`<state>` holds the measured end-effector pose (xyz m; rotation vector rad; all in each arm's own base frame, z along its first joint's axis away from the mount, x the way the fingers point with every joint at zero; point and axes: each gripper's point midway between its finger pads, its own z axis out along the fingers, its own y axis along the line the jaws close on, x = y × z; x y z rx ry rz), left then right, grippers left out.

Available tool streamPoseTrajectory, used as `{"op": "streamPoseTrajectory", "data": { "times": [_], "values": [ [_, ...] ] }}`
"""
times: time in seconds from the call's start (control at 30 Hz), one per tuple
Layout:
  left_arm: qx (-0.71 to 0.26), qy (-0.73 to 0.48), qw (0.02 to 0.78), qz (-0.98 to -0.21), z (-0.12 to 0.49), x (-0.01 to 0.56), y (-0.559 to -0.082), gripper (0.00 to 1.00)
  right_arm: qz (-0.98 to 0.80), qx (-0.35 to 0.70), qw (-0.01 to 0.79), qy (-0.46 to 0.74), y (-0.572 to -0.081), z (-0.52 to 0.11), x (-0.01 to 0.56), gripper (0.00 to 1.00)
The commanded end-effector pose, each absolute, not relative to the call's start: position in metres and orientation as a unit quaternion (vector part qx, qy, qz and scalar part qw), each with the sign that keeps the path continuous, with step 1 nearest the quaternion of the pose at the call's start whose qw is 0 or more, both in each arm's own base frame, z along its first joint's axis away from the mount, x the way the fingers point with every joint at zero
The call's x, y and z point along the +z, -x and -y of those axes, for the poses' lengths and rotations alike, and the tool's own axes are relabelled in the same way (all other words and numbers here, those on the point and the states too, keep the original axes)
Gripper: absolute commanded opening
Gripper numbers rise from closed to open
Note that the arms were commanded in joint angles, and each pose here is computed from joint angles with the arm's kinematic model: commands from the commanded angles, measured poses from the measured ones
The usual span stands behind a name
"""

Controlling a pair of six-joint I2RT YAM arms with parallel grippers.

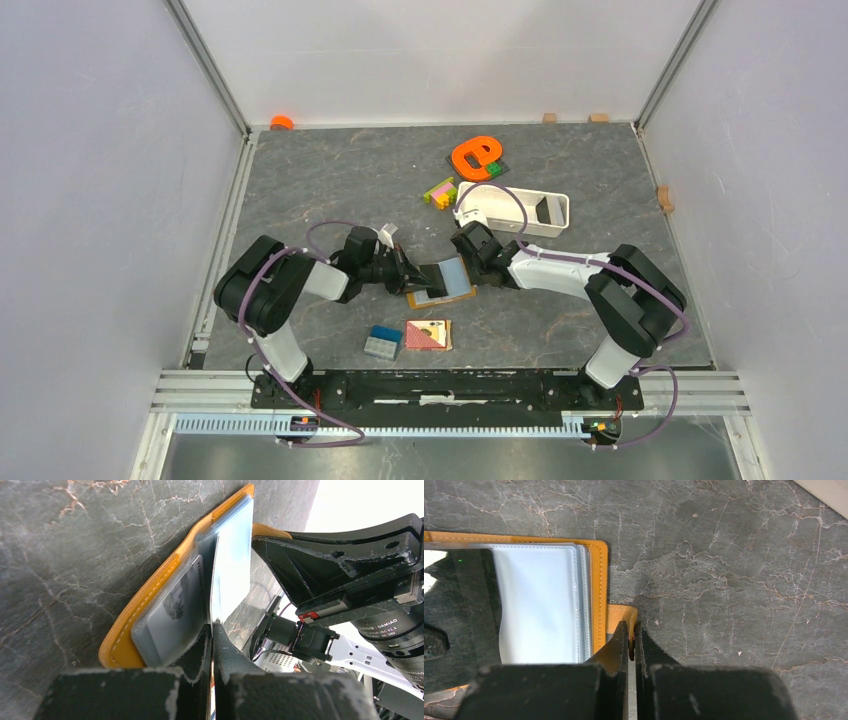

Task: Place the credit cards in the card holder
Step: Insert the credit card into the card holder.

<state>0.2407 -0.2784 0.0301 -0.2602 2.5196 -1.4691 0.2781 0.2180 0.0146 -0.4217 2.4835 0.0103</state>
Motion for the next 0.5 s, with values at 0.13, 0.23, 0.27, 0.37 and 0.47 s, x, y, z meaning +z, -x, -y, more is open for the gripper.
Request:
{"op": "streamPoseTrajectory", "data": {
  "times": [0.13, 0.23, 0.27, 0.37, 0.47],
  "values": [
    [-0.494, 0.107, 0.094, -0.858, 0.2741, 0.021, -0.2338, 0.02, -0.946, -0.026, 0.282, 0.161, -0.2718, -0.206, -0.0013, 0.0],
    [-0.487, 0.116, 0.1, -0.86, 0.2708, 0.0214, -0.234, 0.02, -0.946, -0.028, 0.282, 0.16, -0.2716, -0.2054, -0.0014, 0.0],
    [-0.483, 0.12, 0.102, -0.861, 0.2695, 0.0208, -0.2341, 0.02, -0.945, -0.028, 0.282, 0.16, -0.2721, -0.2057, -0.001, 0.0],
    [-0.482, 0.135, 0.104, -0.859, 0.2676, 0.0201, -0.2333, 0.02, -0.946, -0.028, 0.282, 0.16, -0.2719, -0.2055, -0.001, 0.0],
    [-0.487, 0.141, 0.104, -0.856, 0.2673, 0.0202, -0.2322, 0.02, -0.946, -0.029, 0.281, 0.16, -0.2715, -0.2052, -0.0017, 0.0]
  ]
}}
